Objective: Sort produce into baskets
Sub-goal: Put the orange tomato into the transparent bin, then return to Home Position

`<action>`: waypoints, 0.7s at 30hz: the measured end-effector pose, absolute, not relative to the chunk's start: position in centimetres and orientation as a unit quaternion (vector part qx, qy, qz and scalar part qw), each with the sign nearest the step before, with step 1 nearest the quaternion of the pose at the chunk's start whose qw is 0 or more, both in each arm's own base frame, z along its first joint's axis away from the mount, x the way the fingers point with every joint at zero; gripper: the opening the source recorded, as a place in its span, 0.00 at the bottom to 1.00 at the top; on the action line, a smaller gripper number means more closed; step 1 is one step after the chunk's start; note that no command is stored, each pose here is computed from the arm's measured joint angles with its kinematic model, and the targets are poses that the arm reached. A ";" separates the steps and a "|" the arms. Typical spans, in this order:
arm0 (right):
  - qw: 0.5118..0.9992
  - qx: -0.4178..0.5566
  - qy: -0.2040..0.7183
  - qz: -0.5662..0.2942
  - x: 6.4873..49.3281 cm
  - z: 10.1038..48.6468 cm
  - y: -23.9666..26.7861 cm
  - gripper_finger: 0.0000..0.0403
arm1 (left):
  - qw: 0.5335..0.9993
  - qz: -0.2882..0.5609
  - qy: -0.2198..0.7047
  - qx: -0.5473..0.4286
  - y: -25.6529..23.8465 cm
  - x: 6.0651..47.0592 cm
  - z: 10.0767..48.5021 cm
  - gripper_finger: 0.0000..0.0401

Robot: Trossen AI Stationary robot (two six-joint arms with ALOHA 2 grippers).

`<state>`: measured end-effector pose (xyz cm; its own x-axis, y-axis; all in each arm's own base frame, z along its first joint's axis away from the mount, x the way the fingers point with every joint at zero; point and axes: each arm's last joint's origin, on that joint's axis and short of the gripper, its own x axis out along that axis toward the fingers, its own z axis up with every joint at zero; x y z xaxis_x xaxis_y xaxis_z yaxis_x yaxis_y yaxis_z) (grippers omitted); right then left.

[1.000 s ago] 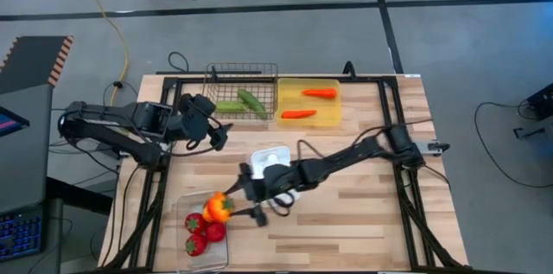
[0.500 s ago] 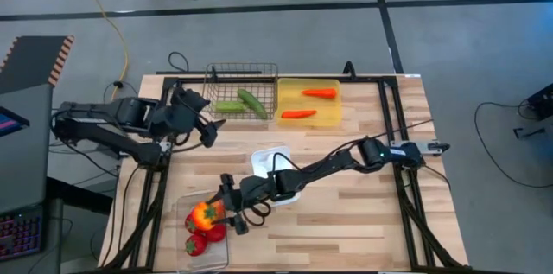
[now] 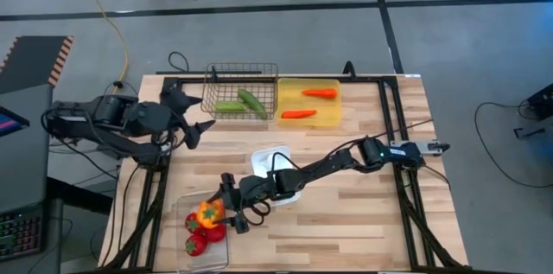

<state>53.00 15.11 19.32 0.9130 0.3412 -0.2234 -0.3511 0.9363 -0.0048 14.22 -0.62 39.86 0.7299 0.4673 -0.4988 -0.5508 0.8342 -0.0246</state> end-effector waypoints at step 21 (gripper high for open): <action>0.933 -0.102 0.269 0.214 46.4 30.0 10.2 0.94 | 0.976 0.172 0.123 -0.061 -2.3 13.5 31.7 0.92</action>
